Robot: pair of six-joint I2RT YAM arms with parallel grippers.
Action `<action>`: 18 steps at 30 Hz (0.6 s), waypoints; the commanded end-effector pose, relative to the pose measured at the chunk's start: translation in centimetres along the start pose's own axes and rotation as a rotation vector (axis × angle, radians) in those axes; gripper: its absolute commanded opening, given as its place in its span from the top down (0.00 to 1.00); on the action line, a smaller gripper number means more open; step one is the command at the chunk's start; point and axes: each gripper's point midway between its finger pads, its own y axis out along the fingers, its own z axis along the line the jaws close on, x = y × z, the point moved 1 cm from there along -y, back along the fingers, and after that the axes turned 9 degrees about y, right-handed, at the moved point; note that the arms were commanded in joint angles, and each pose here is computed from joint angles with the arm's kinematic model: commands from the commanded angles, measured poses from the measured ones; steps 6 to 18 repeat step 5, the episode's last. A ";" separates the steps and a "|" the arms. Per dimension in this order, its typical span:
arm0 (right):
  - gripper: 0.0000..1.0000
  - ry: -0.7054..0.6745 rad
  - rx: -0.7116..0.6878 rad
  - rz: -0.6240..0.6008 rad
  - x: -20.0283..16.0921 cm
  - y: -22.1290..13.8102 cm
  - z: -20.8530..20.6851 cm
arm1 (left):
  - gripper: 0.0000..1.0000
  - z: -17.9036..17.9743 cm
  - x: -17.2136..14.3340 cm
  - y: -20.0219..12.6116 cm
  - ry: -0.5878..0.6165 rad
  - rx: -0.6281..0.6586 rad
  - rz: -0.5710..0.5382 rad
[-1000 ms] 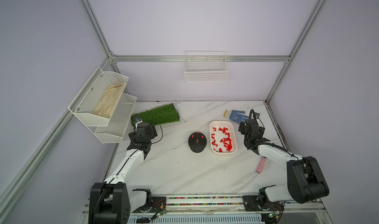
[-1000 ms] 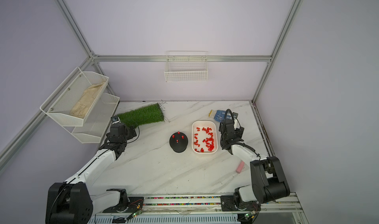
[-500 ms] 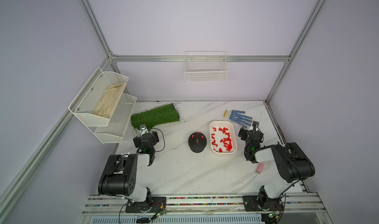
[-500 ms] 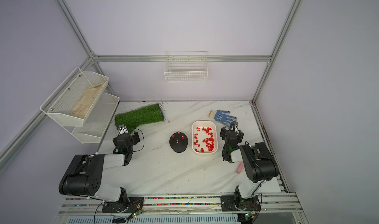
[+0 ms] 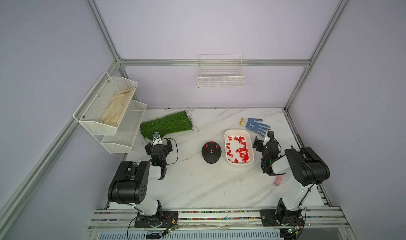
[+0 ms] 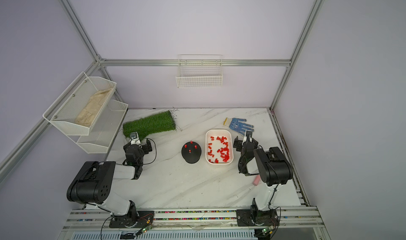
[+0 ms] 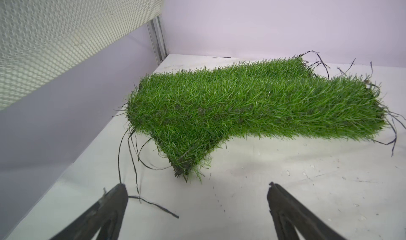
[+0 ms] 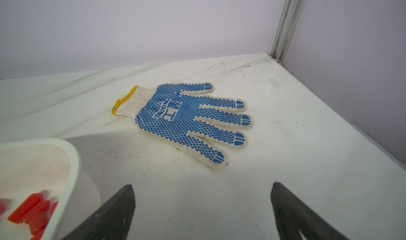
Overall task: Cover the protruding screws with screw protection sleeves
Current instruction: Reset both arms
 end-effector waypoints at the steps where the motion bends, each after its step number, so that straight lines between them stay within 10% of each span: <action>1: 0.03 0.015 0.026 -0.058 1.8 0.3 0.6 | 0.00 -0.1 0.9 -0.4 0.004 -0.010 -0.051; 18: 0.03 0.009 0.024 -0.062 1.9 0.2 0.5 | 0.00 -0.1 0.9 -0.4 0.004 -0.011 -0.051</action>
